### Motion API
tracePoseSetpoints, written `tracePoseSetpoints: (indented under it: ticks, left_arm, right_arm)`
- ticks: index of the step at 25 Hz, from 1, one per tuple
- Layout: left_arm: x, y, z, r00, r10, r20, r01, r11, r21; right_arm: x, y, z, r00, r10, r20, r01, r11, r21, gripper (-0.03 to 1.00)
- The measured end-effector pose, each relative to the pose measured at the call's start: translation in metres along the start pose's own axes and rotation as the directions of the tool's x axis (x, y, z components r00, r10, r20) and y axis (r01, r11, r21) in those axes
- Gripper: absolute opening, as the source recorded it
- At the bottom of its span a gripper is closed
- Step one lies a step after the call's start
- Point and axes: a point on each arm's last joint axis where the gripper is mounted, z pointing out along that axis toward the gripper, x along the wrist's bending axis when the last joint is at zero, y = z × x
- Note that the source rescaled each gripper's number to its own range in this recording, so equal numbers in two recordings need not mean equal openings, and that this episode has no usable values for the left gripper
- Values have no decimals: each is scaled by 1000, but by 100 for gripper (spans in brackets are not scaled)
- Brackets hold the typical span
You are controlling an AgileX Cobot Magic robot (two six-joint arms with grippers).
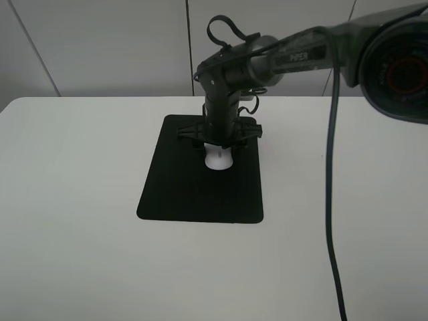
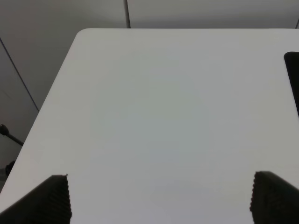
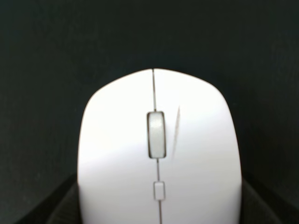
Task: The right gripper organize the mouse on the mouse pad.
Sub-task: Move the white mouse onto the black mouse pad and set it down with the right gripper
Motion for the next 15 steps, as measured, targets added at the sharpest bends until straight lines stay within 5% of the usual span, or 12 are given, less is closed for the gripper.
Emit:
tracePoseSetpoints:
  ticks: [15]
  left_arm:
    - [0, 0, 0, 1000, 0, 0, 0, 1000, 0]
  right_arm:
    - [-2, 1, 0, 1000, -21, 21, 21, 1000, -11, 1]
